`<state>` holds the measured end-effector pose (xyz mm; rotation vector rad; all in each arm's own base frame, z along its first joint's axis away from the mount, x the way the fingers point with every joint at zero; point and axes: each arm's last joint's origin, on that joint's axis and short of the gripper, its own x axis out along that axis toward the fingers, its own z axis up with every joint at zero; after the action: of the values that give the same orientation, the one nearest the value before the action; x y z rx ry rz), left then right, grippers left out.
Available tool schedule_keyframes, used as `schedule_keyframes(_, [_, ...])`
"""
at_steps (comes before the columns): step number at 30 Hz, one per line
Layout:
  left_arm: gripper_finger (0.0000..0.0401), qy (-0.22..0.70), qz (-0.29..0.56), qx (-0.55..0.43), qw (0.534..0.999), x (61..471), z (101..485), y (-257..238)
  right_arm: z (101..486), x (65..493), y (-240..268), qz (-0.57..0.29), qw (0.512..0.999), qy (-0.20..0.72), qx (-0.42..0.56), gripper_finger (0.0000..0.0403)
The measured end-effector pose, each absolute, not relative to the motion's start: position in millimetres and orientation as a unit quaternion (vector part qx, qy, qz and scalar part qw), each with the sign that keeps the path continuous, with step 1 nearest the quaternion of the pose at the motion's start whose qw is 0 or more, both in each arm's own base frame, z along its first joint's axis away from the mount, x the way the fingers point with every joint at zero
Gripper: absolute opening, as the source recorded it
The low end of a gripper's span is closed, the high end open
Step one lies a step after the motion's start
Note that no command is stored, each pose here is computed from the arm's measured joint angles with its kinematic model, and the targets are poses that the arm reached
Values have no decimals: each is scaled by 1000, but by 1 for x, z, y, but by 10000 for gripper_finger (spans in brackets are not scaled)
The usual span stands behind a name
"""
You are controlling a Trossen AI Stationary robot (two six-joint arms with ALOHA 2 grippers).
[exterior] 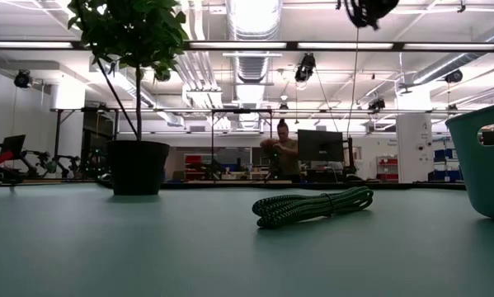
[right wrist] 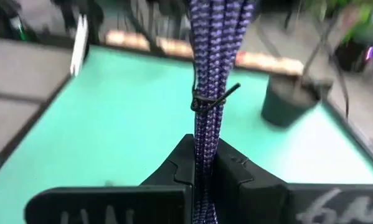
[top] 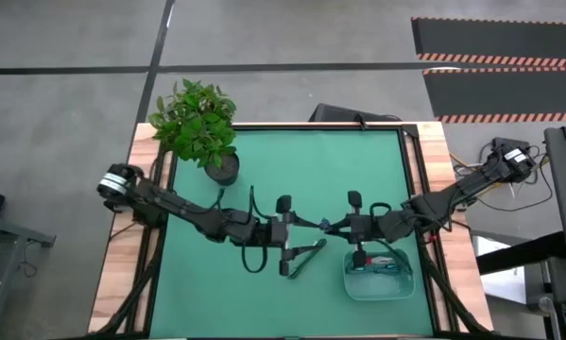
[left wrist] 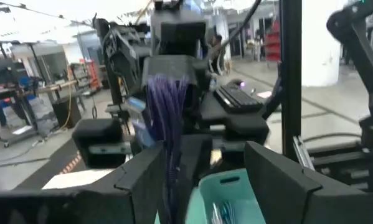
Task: Pick and place USB-C Cables
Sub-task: Put the black violet charger cable into the green bin
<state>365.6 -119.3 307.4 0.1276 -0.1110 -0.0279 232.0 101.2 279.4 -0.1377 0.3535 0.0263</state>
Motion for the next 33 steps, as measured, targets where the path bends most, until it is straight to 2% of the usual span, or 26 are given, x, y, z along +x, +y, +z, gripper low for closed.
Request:
schedule_keyframes(8, [201, -18, 8, 74, 997, 343, 323, -127, 306, 226, 104, -39, 935, 352, -29, 13])
schedule_keyframes(15, [201, -17, -2, 74, 997, 333, 332, -131, 311, 230, 116, -76, 862, 501, -8, 13])
schedule_keyframes(26, [201, -21, -2, 72, 997, 330, 336, -131, 285, 238, 162, -7, 749, 661, 46, 13])
schedule_keyframes(33, [201, -21, -2, 72, 997, 330, 335, -131, 266, 221, 180, -24, 680, 732, 31, 13])
